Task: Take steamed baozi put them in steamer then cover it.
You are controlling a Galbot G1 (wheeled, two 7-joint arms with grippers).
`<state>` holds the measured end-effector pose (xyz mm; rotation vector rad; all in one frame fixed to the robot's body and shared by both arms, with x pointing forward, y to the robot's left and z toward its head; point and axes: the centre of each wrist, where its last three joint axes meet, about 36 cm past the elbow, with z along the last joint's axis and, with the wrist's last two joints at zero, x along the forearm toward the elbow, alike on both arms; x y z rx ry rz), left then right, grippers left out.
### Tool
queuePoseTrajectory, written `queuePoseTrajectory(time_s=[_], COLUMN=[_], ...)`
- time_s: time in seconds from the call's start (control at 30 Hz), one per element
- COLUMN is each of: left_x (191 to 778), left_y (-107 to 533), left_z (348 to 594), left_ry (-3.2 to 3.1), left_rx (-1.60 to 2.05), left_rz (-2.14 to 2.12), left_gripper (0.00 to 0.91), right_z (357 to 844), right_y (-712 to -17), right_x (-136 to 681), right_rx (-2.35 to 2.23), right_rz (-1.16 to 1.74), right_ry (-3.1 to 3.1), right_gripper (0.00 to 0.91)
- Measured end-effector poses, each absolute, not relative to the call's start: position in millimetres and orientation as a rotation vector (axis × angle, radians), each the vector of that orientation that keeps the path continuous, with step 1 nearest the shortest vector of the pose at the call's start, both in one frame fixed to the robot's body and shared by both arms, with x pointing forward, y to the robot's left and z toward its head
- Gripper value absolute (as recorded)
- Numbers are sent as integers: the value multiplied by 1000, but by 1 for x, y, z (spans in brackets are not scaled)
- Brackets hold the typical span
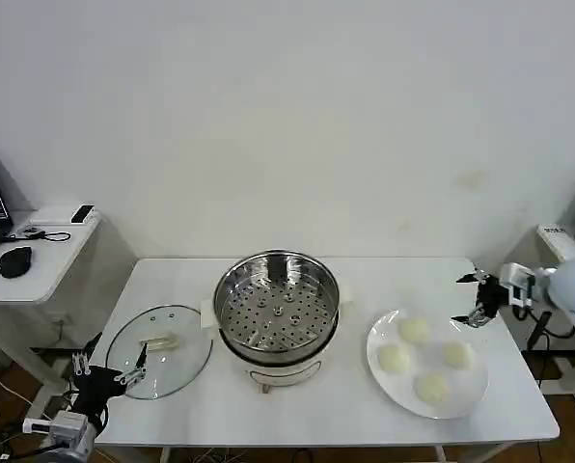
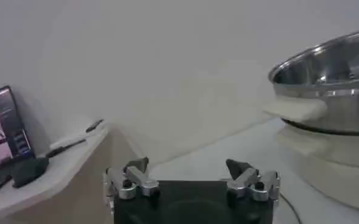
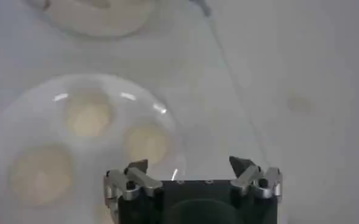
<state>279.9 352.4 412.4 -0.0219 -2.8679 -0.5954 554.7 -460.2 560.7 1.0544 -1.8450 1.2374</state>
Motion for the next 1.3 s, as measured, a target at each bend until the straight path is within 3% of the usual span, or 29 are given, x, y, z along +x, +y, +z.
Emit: queuePoseTrajectory(time_s=[1.3], left_x=[281], left_y=[364], left_z=[400], left_ry=[-2817], left_rx=[-31], left_rz=[-610], left_gripper=[907], right_z=[464], right_y=[-384], right_x=[641], right_rx=[1243], right_rz=[1295], right_ry=[-1464], right_gripper=[907])
